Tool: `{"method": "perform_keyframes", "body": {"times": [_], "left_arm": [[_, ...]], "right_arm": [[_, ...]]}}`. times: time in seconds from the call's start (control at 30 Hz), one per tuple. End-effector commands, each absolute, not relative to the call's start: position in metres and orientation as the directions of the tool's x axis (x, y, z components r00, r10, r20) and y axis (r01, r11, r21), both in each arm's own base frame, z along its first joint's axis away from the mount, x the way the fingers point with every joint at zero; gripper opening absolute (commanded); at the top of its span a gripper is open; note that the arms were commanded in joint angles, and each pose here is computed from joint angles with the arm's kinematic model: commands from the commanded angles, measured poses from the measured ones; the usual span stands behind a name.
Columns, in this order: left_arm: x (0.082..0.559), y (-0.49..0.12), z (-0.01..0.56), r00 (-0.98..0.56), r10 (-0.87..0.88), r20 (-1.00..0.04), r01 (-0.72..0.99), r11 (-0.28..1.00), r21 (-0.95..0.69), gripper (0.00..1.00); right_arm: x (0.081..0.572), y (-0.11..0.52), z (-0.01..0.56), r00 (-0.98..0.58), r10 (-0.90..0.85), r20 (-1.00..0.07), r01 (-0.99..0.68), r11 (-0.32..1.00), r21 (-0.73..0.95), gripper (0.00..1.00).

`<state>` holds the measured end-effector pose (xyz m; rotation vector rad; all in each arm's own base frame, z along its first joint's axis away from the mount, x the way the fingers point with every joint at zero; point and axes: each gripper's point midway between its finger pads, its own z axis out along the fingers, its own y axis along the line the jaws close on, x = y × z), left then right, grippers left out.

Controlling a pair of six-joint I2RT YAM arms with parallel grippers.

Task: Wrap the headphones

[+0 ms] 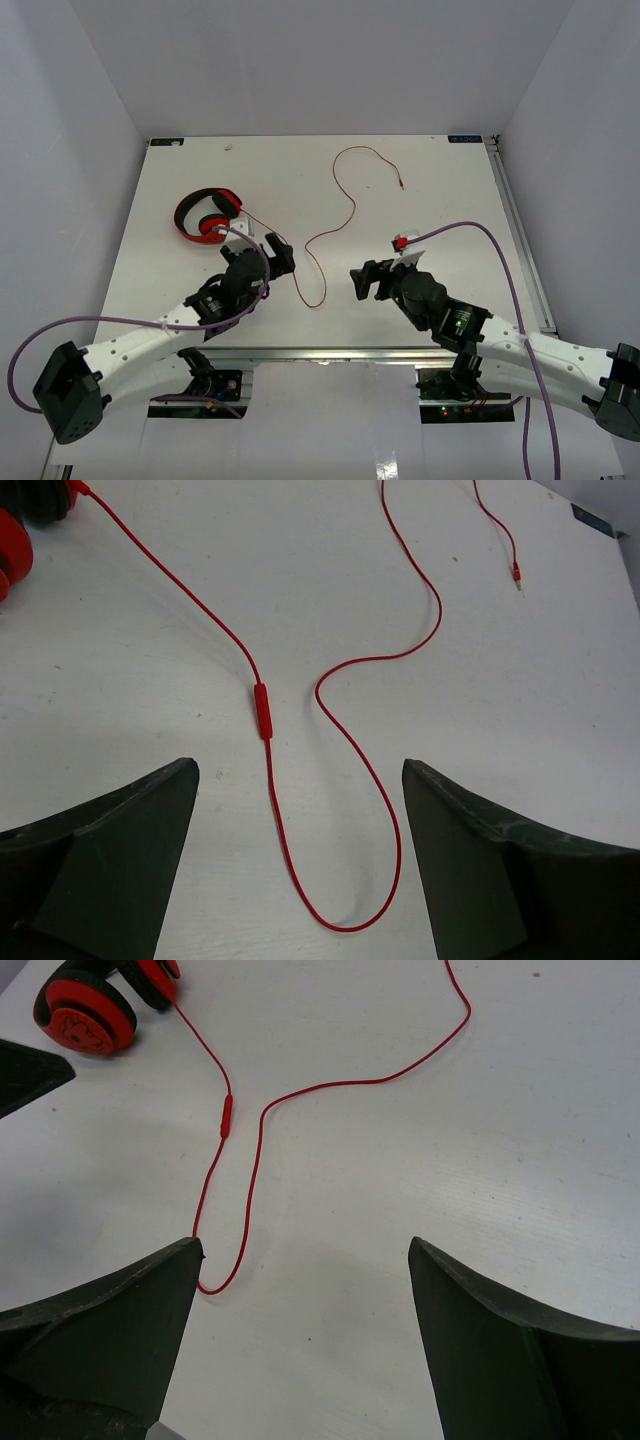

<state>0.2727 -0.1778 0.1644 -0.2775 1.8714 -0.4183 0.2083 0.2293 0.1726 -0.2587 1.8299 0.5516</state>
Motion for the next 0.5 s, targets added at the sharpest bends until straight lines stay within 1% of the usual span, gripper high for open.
{"method": "perform_keyframes", "body": {"times": [0.0, 0.07, 0.13, 0.23, 0.33, 0.43, 0.47], "left_arm": [[0.307, -0.15, 0.187, -0.311, -0.404, -0.86, -0.183, 0.914, -0.363, 0.93], [0.328, -0.138, 0.195, -0.331, -0.454, -0.827, -0.228, 0.889, -0.397, 0.93], [0.352, -0.109, 0.2, -0.315, -0.54, -0.78, -0.29, 0.838, -0.463, 0.92], [0.375, -0.087, 0.21, -0.327, -0.573, -0.751, -0.312, 0.816, -0.486, 0.9], [0.401, -0.029, 0.228, -0.284, -0.587, -0.758, -0.416, 0.788, -0.454, 0.9], [0.415, 0.004, 0.214, -0.336, -0.557, -0.76, -0.444, 0.805, -0.394, 0.89], [0.419, 0.024, 0.211, -0.33, -0.544, -0.771, -0.466, 0.805, -0.368, 0.89]], "right_arm": [[0.208, 0.235, 0.205, -0.293, 0.193, -0.936, -0.457, 0.832, 0.315, 0.9], [0.208, 0.235, 0.205, -0.291, 0.194, -0.937, -0.456, 0.832, 0.315, 0.9], [0.207, 0.237, 0.205, -0.296, 0.191, -0.936, -0.466, 0.826, 0.316, 0.9], [0.206, 0.24, 0.205, -0.3, 0.186, -0.936, -0.48, 0.818, 0.317, 0.9], [0.205, 0.24, 0.207, -0.3, 0.182, -0.936, -0.481, 0.819, 0.314, 0.9], [0.203, 0.24, 0.212, -0.297, 0.194, -0.935, -0.49, 0.809, 0.324, 0.9], [0.203, 0.239, 0.214, -0.295, 0.2, -0.934, -0.495, 0.805, 0.328, 0.9]]}}
